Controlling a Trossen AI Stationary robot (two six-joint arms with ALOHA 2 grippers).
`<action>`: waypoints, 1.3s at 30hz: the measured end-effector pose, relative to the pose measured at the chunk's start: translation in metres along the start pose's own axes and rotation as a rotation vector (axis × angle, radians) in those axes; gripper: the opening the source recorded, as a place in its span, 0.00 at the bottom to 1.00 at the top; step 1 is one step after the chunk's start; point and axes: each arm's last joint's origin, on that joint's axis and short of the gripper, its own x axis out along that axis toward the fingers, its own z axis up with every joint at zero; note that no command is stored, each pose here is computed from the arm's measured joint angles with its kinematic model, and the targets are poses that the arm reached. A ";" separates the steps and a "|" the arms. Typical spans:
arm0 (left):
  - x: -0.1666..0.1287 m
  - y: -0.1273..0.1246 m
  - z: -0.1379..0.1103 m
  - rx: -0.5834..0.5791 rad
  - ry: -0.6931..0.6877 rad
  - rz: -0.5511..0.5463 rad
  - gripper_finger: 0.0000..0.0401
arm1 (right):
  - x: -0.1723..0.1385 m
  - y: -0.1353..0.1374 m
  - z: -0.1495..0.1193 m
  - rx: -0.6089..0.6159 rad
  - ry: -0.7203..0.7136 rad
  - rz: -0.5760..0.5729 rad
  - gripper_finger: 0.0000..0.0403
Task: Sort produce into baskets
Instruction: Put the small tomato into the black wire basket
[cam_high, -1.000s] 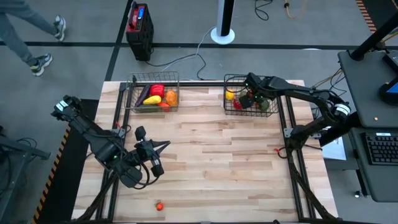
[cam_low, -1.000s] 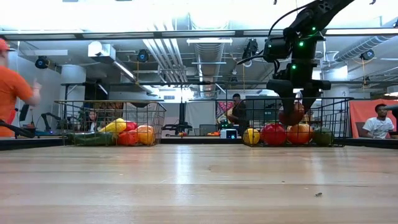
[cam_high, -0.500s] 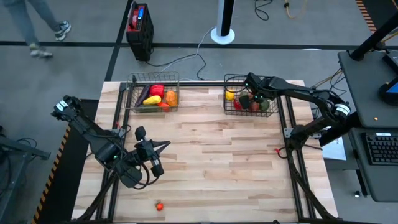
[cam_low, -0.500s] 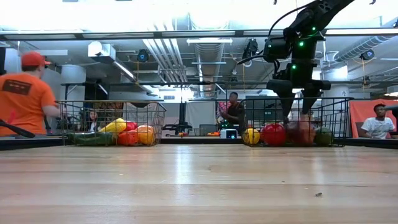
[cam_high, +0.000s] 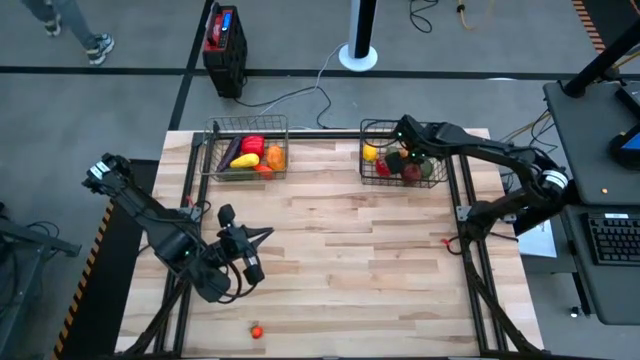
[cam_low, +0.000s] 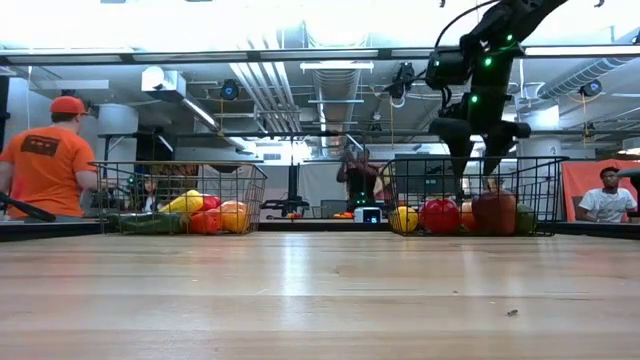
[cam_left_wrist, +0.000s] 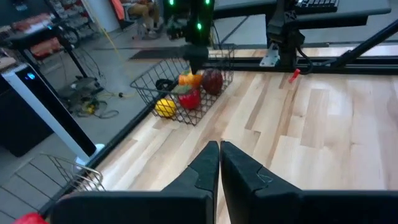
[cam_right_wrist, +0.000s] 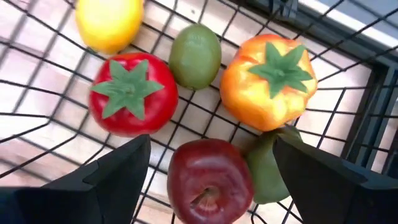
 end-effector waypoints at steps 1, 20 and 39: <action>0.000 0.000 -0.002 -0.007 0.008 -0.008 0.00 | -0.003 0.000 -0.001 -0.007 -0.010 0.006 0.82; -0.002 -0.035 -0.029 -0.270 0.474 -0.426 0.00 | -0.099 0.052 -0.052 -0.203 -0.384 0.343 0.81; -0.041 -0.147 -0.081 0.098 0.970 -0.457 0.00 | -0.107 0.085 -0.073 -0.315 -0.424 0.436 0.81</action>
